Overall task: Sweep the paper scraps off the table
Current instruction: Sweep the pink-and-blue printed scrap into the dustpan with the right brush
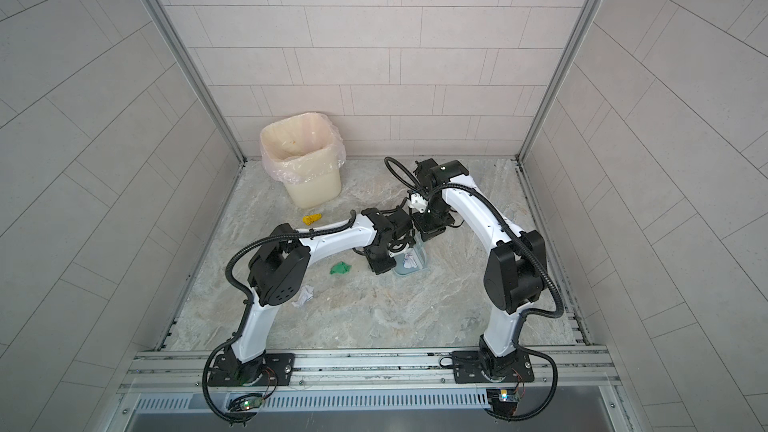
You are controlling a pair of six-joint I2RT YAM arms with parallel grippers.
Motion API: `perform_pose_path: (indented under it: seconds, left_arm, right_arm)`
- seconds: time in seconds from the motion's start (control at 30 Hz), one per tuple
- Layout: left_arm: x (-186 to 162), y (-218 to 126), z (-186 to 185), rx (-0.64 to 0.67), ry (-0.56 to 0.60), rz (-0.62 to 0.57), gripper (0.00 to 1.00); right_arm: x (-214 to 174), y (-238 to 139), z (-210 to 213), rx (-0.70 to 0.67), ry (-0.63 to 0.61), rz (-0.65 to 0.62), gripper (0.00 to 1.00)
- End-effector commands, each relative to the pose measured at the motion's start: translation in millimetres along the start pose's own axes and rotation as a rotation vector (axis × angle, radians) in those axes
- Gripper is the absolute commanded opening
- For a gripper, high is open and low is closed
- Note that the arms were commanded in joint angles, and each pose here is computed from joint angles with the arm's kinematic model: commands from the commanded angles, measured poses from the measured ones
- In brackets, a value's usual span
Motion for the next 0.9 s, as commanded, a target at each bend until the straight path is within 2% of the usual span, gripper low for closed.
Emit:
perform_pose_path:
  seconds: [0.0, 0.2, 0.57, 0.87]
  left_arm:
    - [-3.2, 4.6, -3.7, 0.007, 0.000, 0.006, 0.00]
    - [-5.9, 3.5, -3.5, 0.018, -0.016, -0.029, 0.00]
    - [-13.7, -19.5, 1.9, 0.044, -0.070, -0.140, 0.00]
    - [-40.7, -84.5, 27.6, 0.089, -0.205, -0.251, 0.00]
  right_arm:
    - [-8.2, -3.6, 14.9, 0.073, -0.021, -0.001, 0.00]
    - [-15.5, -14.3, -6.0, -0.016, 0.021, -0.008, 0.00]
    - [-28.9, -57.0, -37.4, -0.042, 0.126, -0.128, 0.00]
    - [-36.6, -48.0, -49.5, -0.017, 0.177, -0.154, 0.00]
Point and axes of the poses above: each gripper's point midway between its finger pads, its own y axis out along the fingers, its own z axis along the line the jaws close on, x = y × z, the point moved 5 cm from there along -y, back along the fingers, and after that the axes turned 1 degree about y, right-handed, at the moved point
